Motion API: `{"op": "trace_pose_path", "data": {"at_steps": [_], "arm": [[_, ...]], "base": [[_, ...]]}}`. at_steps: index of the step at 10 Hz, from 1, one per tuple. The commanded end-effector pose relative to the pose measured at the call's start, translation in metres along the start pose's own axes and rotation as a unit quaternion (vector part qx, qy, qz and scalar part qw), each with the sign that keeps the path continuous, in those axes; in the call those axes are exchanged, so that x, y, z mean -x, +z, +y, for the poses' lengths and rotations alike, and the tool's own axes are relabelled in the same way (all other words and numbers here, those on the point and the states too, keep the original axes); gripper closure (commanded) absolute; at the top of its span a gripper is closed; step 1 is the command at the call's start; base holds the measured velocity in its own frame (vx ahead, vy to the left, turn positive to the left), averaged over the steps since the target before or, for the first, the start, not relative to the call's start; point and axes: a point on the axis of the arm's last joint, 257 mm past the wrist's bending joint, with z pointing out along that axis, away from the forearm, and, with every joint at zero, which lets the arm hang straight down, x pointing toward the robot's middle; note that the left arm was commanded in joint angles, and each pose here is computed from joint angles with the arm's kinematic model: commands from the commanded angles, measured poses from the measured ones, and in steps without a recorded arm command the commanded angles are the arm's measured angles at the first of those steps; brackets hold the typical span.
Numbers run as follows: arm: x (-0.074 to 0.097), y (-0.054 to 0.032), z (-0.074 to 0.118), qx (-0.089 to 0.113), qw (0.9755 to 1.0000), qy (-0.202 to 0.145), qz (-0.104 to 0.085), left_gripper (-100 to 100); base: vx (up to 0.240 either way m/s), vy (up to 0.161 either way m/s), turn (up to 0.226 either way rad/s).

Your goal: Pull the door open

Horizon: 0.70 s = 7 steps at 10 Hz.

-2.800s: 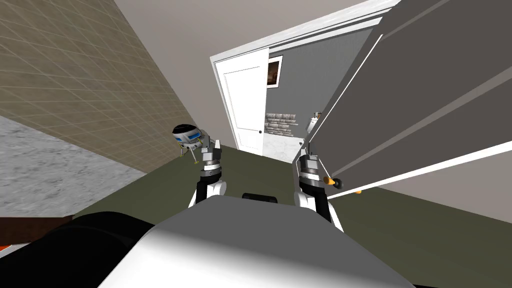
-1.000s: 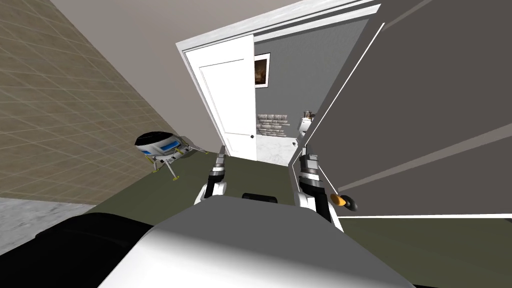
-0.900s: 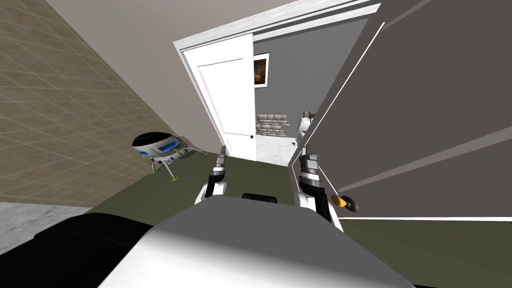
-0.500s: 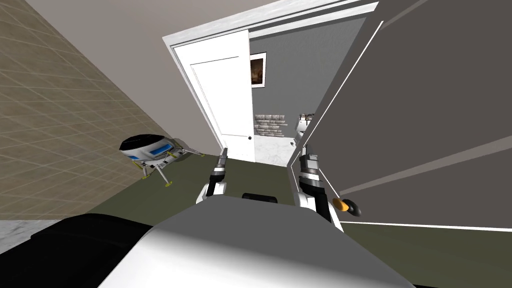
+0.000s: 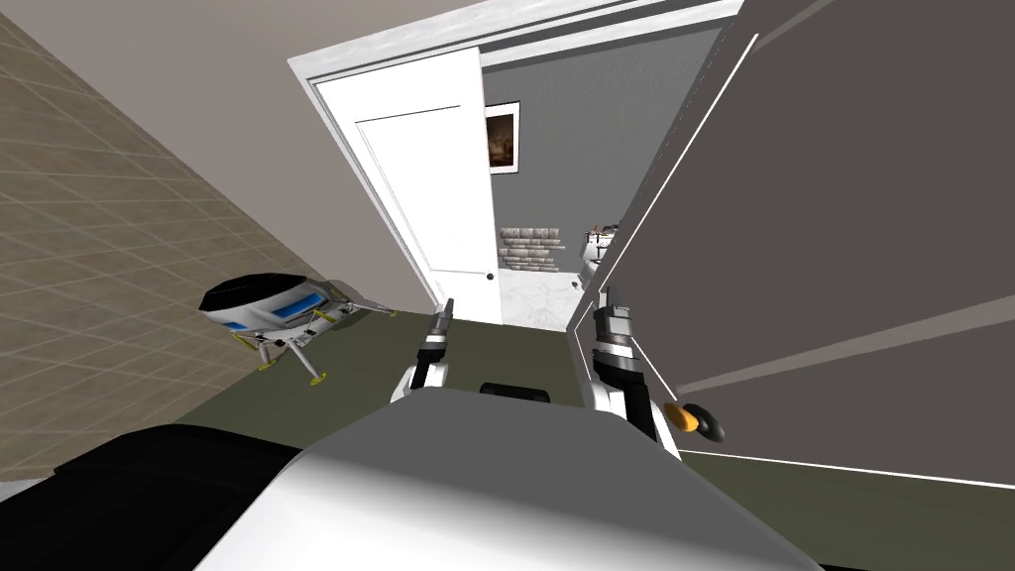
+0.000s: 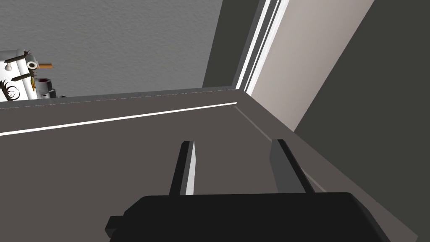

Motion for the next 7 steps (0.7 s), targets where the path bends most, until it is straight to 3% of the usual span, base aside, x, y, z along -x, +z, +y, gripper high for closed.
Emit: {"op": "trace_pose_path", "data": {"at_steps": [1, 4, 7], "arm": [[-0.007, -0.0033, 0.012, 0.008, 0.9996, 0.025, 0.008, -100], [-0.020, -0.0095, 0.033, 0.023, 0.9972, 0.067, 0.023, -100], [-0.033, -0.0167, 0.053, 0.037, 0.9928, 0.107, 0.039, -100]], "base": [[0.099, 0.013, -0.072], [0.103, 0.008, -0.085], [0.095, 0.013, -0.085]]}}
